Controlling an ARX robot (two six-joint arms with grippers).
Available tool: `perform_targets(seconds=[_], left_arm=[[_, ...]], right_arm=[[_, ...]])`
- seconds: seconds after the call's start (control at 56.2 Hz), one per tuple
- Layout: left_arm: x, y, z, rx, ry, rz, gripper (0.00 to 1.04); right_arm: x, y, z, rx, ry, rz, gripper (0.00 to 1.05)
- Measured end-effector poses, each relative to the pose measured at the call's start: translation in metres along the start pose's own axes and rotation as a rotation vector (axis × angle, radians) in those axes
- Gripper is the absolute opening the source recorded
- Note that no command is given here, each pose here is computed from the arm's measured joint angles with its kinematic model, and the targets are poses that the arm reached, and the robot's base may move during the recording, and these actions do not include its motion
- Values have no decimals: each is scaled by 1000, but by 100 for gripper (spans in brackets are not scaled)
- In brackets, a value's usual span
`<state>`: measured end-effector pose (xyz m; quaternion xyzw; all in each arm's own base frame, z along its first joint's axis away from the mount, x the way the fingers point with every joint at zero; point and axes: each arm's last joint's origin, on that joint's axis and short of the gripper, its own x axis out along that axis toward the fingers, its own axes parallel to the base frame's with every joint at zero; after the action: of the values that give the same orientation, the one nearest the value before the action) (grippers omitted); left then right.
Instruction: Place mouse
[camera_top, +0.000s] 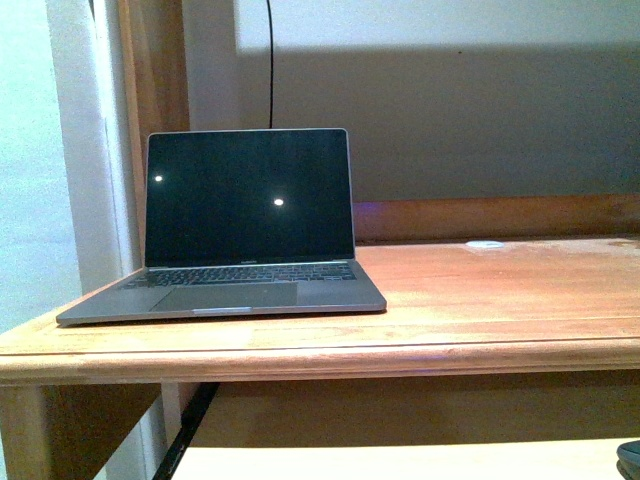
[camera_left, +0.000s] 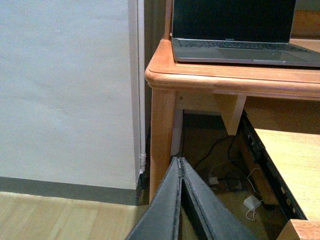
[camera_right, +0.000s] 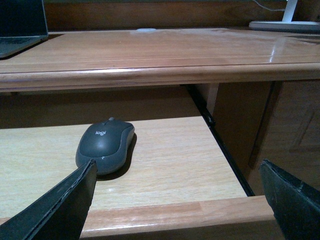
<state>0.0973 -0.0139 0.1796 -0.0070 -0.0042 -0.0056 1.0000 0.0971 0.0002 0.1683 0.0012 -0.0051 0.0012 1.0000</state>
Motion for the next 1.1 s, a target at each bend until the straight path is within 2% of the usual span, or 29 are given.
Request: perform_targets(seconds=[0.142, 0.214, 0.285, 0.57, 0.748, 0.783, 0.979, 1.104], left_arm=[[0, 8, -10, 3, 2, -27, 3], [0, 13, -14, 4, 12, 12, 3], [0, 13, -14, 4, 8, 6, 3], [0, 14, -14, 4, 6, 8, 3], [0, 14, -14, 4, 6, 8, 3], [0, 14, -14, 4, 6, 8, 7], [0, 14, -14, 4, 6, 8, 48], [0, 14, -14, 4, 6, 8, 69]], right_arm=[[0, 0, 0, 5, 5, 11, 97], [2, 0, -1, 75, 119, 154, 97], [10, 1, 3, 133, 173, 234, 97], [40, 15, 42, 113, 100, 215, 97], [57, 31, 52, 75, 135, 225, 97], [60, 35, 53, 63, 150, 230, 97], [82, 70, 43, -81, 240, 233, 97], [101, 83, 37, -124, 291, 193, 97]])
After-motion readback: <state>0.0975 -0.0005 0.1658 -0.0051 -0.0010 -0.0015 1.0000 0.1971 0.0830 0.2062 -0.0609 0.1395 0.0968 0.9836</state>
